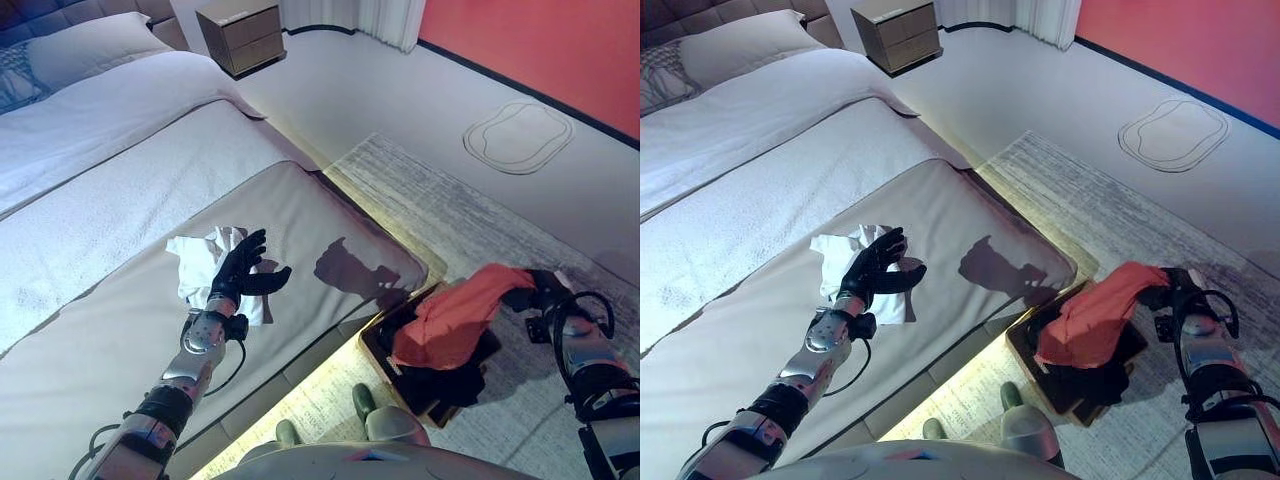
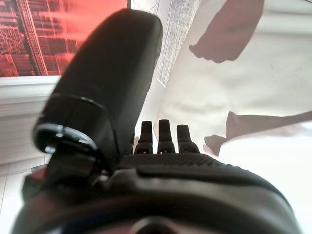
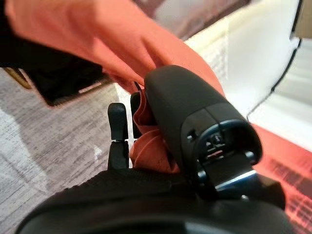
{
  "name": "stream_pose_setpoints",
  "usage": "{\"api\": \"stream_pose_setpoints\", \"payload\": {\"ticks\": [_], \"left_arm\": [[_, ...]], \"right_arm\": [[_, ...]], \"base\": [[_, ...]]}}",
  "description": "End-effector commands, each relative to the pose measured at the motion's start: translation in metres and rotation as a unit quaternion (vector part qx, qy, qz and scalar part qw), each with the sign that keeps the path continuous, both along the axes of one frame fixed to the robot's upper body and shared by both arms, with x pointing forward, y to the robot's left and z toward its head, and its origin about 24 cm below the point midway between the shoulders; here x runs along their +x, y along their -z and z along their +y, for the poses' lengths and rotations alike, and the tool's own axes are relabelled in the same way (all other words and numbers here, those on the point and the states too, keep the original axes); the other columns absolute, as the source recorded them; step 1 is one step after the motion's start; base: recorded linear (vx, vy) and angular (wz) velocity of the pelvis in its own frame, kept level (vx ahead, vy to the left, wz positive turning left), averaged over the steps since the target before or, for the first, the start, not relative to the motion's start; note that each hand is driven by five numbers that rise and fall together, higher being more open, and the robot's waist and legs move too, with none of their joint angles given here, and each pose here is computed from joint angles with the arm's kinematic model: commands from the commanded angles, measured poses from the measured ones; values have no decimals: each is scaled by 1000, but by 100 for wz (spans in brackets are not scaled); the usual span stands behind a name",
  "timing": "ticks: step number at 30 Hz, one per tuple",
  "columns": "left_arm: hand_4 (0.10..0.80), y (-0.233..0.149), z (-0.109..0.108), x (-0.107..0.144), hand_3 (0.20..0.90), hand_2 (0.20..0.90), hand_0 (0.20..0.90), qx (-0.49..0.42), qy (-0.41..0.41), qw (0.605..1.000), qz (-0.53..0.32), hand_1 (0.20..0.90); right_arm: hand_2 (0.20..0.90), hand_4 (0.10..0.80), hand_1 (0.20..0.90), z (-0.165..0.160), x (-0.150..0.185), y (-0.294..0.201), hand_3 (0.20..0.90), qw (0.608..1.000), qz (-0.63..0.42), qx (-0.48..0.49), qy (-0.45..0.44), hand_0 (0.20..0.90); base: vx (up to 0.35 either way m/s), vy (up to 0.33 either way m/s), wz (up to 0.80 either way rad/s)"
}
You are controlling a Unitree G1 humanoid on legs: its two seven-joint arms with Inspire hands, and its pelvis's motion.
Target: Pick up the clothes from the bed and place them into the basket
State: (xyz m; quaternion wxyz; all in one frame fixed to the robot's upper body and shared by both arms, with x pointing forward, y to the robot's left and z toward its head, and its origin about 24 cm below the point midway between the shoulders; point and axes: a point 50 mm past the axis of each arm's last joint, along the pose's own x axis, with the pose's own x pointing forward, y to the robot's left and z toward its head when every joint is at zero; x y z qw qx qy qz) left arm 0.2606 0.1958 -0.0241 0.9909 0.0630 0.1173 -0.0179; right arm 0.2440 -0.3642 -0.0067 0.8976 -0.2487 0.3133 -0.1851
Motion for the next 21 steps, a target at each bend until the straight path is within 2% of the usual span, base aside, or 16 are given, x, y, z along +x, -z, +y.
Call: {"api": "stream_pose_setpoints", "payload": {"ticks": [1,2,11,21], "left_arm": [[800,-23,-7,18,900,900,900,8,27,997,-72,900],[800,-23,-7,17,900,900,900,7,29,997,-72,900],[800,-26,-12,21,900,900,900,8,45,996,-79,900],[800,-25,-10,20,900,900,900,11,47,996,-79,900]], "right_arm": [[538,377,538,-6,23,-27,477,997,-66,-37,2,538],[900,800,900,-5,21,-22,900,998,-55,-35,5,900],[900,800,900,4,2,16,900,999,38,-28,17,900],[900,800,900,7,-4,24,900,996,66,-50,16,900]], "base": [[0,0,0],[0,0,0],[7,-12,4],[-1,-3,2]]}}
